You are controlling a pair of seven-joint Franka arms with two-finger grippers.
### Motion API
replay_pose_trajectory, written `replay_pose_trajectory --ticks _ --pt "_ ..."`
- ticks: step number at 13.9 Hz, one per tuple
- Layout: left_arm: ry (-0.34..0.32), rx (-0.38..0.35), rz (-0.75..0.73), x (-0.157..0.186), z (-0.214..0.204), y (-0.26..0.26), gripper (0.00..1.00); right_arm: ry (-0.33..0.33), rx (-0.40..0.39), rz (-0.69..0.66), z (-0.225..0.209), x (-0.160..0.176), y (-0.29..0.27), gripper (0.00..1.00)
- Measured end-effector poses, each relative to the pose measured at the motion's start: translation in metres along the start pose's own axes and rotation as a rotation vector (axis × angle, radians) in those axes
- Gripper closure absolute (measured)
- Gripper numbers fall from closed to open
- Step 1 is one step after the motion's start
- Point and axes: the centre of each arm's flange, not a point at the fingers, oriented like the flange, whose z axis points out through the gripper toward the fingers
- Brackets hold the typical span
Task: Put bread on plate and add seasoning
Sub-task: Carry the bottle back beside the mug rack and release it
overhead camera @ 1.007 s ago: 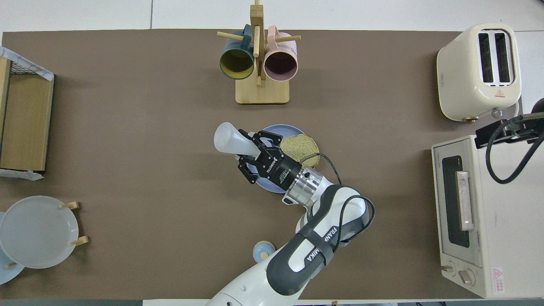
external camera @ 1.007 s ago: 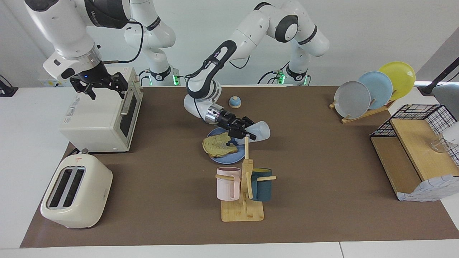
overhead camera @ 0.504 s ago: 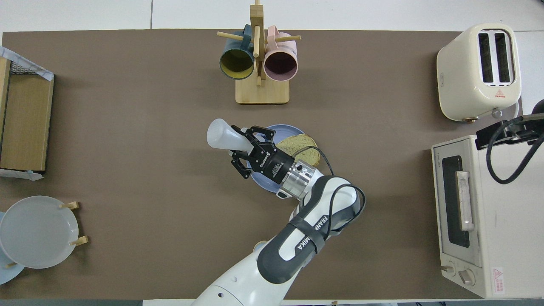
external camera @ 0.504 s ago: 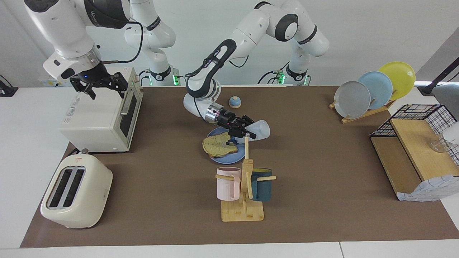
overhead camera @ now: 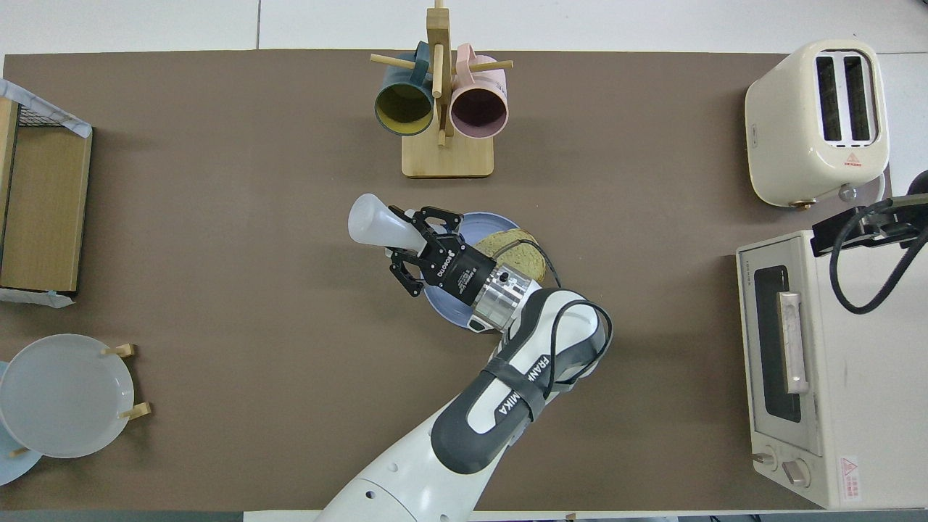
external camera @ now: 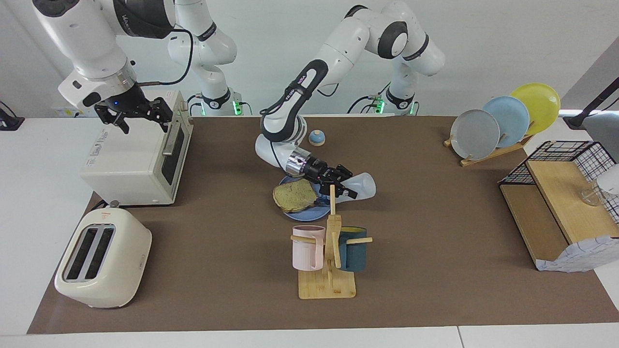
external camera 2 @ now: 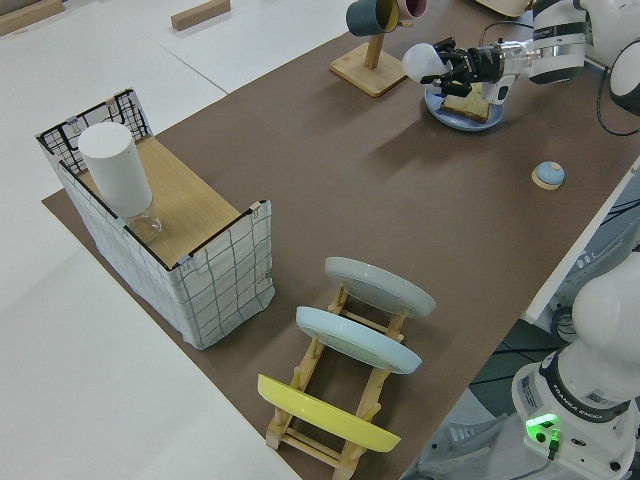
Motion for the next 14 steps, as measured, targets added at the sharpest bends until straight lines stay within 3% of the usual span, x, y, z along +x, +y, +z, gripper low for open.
replay_pose_trajectory --ticks 4,6,10,14 --pt "0.035 -0.015 -0.010 -0.003 -0.042 0.017 0.54 0.000 0.000 0.000 0.000 0.000 0.000 0.00" --pt "0.087 -0.105 -0.122 -0.021 -0.035 0.011 0.54 0.000 0.000 0.000 0.000 0.000 0.000 0.00" --pt "0.344 -0.384 -0.410 -0.113 0.020 -0.031 0.54 0.000 0.000 0.000 0.000 0.000 0.000 0.00" --pt "0.599 -0.602 -0.721 -0.151 0.079 -0.044 0.54 0.000 0.000 0.000 0.000 0.000 0.000 0.00"
